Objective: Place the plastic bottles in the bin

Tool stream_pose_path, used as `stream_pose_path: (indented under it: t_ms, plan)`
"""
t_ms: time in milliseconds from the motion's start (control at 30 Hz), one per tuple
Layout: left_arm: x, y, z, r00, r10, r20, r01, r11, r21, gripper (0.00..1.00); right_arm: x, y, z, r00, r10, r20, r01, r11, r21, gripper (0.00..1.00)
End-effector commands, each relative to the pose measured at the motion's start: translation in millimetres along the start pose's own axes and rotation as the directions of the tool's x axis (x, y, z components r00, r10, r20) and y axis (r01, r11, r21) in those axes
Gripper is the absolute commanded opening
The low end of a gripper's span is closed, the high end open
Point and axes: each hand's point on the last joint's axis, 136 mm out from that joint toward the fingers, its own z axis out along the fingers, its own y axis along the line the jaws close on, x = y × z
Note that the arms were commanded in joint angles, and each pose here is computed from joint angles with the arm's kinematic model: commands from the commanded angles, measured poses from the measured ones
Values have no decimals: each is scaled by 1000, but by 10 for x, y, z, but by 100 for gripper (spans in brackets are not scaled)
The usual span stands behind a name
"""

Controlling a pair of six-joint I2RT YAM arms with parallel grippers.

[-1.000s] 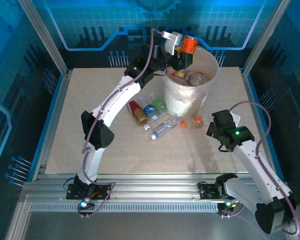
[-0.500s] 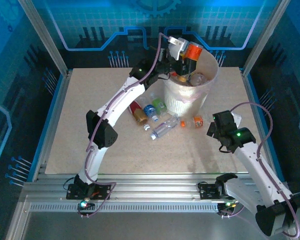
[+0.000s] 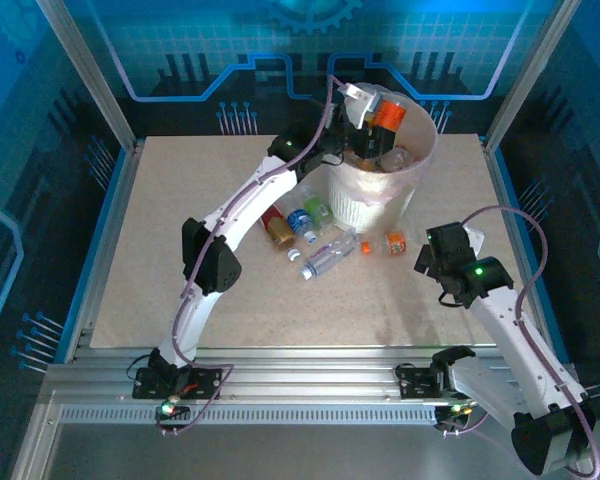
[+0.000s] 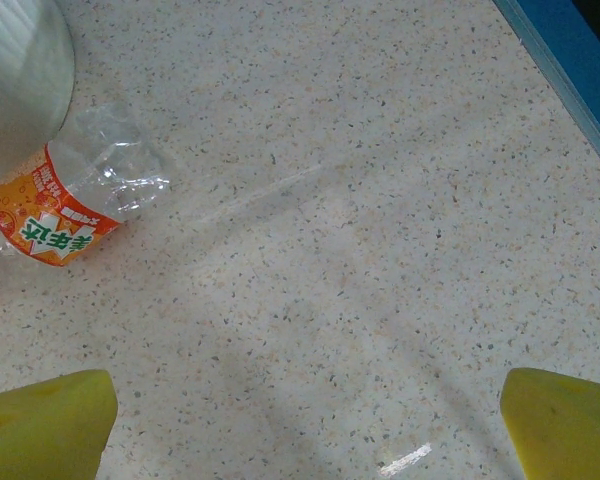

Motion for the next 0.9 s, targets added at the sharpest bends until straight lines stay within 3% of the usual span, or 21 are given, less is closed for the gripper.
stream_pose_path:
  t_ms: [0, 267, 500, 867]
  plan:
    - [-35, -65, 49, 1000, 28, 13, -28, 999, 29, 51, 65, -71, 38, 1000, 15, -24, -15, 999, 29, 100]
    - [-79, -67, 60, 999, 37, 27, -38, 999, 28, 81, 88, -81, 45, 999, 12, -33, -11, 999, 34, 100]
    - [-177, -129, -24, 998, 51, 40, -53, 998, 29, 97, 113, -94, 54, 999, 18, -40, -17, 999, 39, 100]
    - [-538, -324, -344, 991, 79, 104, -82, 996, 27, 99, 142, -76, 14, 997, 46, -56, -45, 999, 16, 100]
